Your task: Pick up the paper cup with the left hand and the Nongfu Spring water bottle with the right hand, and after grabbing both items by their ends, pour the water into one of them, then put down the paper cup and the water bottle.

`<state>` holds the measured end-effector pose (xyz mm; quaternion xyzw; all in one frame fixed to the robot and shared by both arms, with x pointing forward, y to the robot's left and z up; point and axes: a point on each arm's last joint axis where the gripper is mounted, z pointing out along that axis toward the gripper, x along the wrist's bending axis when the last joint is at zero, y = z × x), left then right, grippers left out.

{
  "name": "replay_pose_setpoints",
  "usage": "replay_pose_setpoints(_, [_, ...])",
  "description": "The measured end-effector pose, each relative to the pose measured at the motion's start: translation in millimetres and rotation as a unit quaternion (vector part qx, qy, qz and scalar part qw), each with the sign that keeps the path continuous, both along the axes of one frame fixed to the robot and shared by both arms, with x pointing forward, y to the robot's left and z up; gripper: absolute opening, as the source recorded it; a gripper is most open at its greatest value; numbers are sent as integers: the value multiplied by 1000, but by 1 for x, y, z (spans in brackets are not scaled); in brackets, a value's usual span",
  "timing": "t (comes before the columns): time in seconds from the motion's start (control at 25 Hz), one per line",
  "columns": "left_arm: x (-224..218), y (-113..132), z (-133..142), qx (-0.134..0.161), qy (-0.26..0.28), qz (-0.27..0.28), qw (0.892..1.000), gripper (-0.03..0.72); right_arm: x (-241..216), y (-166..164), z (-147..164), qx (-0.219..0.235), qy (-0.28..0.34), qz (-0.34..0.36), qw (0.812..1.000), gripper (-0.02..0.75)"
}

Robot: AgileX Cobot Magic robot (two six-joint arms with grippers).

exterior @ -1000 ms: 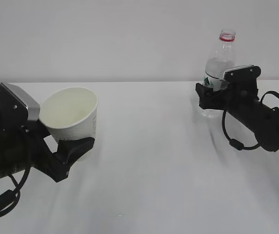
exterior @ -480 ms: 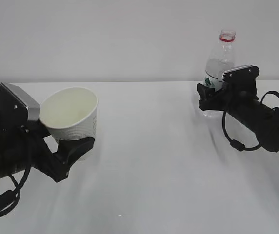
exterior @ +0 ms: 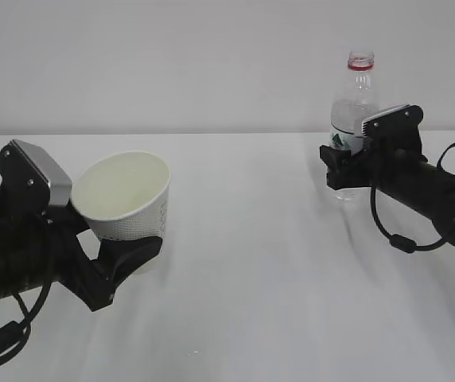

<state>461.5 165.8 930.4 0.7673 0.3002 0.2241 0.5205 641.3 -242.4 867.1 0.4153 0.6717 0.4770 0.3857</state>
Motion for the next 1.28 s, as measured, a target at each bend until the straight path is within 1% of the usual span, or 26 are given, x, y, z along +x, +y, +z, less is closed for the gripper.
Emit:
replay_pose_setpoints(0.12, [-1, -1, 0, -7, 9, -3, 1000, 575, -8, -1, 11, -1, -3, 1, 1000, 515])
replay_pose_setpoints(0.44, [-7, -5, -2, -3, 22, -45, 999, 574, -36, 0, 44, -10, -24, 20, 999, 515])
replay_pose_setpoints(0.52, [-9, -7, -3, -6, 33, -56, 998, 574, -44, -1, 51, -10, -26, 20, 999, 515])
replay_pose_setpoints(0.76, [-14, -10, -4, 0, 39, -90, 995, 574, -73, -1, 67, -21, -30, 37, 999, 515])
replay_pose_setpoints(0.92, [-18, -13, -3, -11, 41, -112, 993, 573, -91, -1, 78, -37, -29, 52, 997, 515])
replay_pose_setpoints(1.08, [-20, -16, 2, -35, 31, -135, 990, 564, -108, 0, 91, -39, -37, 62, 997, 515])
replay_pose_setpoints(1.28, [-24, -19, 4, -43, 28, -161, 986, 563, -125, 1, 103, -61, -33, 84, 994, 515])
